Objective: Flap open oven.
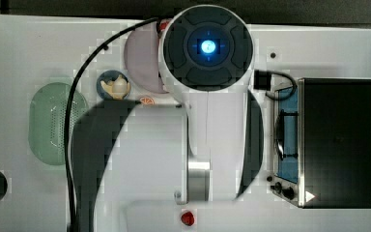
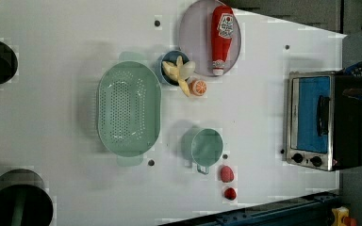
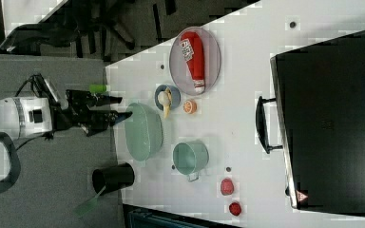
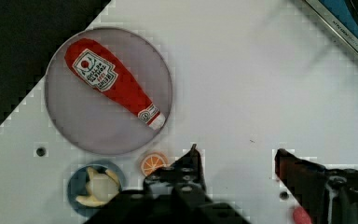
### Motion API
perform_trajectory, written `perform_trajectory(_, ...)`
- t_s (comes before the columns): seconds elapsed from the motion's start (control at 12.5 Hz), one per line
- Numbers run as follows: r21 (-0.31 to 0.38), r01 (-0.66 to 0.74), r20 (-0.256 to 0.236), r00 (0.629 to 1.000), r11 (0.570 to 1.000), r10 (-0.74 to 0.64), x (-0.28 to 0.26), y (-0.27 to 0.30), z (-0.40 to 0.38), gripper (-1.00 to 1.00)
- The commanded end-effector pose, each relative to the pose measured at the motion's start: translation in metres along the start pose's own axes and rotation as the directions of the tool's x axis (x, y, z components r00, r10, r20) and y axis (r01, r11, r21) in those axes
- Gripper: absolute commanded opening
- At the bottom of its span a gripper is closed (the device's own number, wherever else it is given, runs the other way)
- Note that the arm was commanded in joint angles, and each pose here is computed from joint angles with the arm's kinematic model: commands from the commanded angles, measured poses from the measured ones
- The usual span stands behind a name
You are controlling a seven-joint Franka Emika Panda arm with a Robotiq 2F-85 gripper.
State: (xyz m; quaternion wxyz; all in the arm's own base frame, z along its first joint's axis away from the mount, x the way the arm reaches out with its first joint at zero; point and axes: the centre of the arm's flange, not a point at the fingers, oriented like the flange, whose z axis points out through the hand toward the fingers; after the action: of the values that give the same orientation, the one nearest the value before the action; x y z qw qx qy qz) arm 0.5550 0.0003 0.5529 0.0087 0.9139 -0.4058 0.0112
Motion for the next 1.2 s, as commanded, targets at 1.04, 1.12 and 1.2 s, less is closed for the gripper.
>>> perform_trajectory(1.04,0.021,-0.004,0.025,1.0,1.0,0.004,-0.056,0.11,-0.078,-0.65)
perform_trajectory(1.12,0.013,-0.002,0.034,0.999,1.0,0.001,-0.055,0.112,-0.072,-0.65)
perform_trajectory(1.2,0.002,0.03,0.044,0.999,1.0,-0.03,-0.054,0.114,-0.064,-0.65)
